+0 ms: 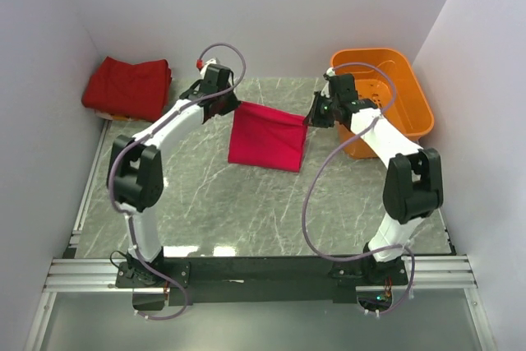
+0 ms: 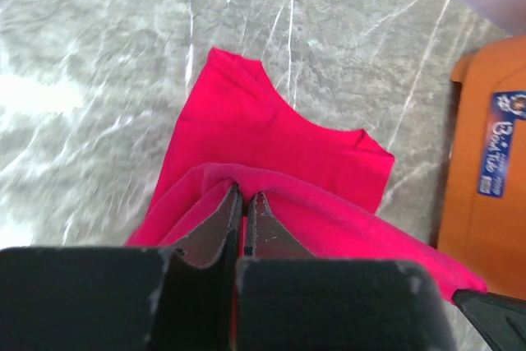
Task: Fold and stack the t-shirts
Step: Fold the tshirt, then neatly place the folded tshirt to the corner
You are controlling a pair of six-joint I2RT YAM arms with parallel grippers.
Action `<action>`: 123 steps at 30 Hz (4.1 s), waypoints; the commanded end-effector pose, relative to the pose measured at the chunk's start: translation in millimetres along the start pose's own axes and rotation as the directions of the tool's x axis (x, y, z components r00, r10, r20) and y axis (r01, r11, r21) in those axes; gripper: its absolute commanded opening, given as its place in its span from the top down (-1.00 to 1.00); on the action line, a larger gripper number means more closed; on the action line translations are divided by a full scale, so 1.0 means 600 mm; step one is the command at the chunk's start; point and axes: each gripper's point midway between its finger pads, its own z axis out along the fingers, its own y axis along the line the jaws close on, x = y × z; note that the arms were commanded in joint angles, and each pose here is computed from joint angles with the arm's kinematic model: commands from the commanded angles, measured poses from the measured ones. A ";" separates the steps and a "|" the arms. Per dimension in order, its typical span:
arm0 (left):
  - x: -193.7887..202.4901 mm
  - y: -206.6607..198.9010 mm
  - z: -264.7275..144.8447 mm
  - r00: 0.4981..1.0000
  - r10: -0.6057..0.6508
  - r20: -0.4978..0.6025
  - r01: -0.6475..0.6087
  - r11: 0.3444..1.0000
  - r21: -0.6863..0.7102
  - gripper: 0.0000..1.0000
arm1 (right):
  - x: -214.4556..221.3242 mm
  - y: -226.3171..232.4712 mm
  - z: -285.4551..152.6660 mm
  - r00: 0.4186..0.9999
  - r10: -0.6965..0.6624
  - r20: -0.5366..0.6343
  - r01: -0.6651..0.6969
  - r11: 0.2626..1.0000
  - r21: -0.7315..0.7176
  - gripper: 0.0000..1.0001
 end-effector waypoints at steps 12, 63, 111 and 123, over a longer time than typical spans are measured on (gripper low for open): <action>-0.051 -0.019 0.101 0.997 0.082 -0.013 -0.081 0.995 0.058 -0.99 | -0.111 -0.038 0.078 0.998 -0.067 0.011 0.066 0.994 0.084 -0.57; 0.187 0.171 0.134 0.885 0.269 -0.379 -0.402 0.853 -0.333 0.99 | 0.064 -0.066 -0.227 0.945 -0.155 0.288 0.106 0.978 0.178 -0.67; -0.485 0.186 -0.184 0.514 0.830 0.215 -0.165 0.342 -0.925 0.99 | 0.062 -0.114 -0.198 0.950 -0.136 0.280 0.053 0.957 0.285 -0.71; -0.514 0.214 -0.208 0.531 0.811 0.246 -0.122 0.361 -0.925 0.99 | 0.061 -0.112 -0.201 0.949 -0.136 0.284 0.053 0.958 0.284 -0.71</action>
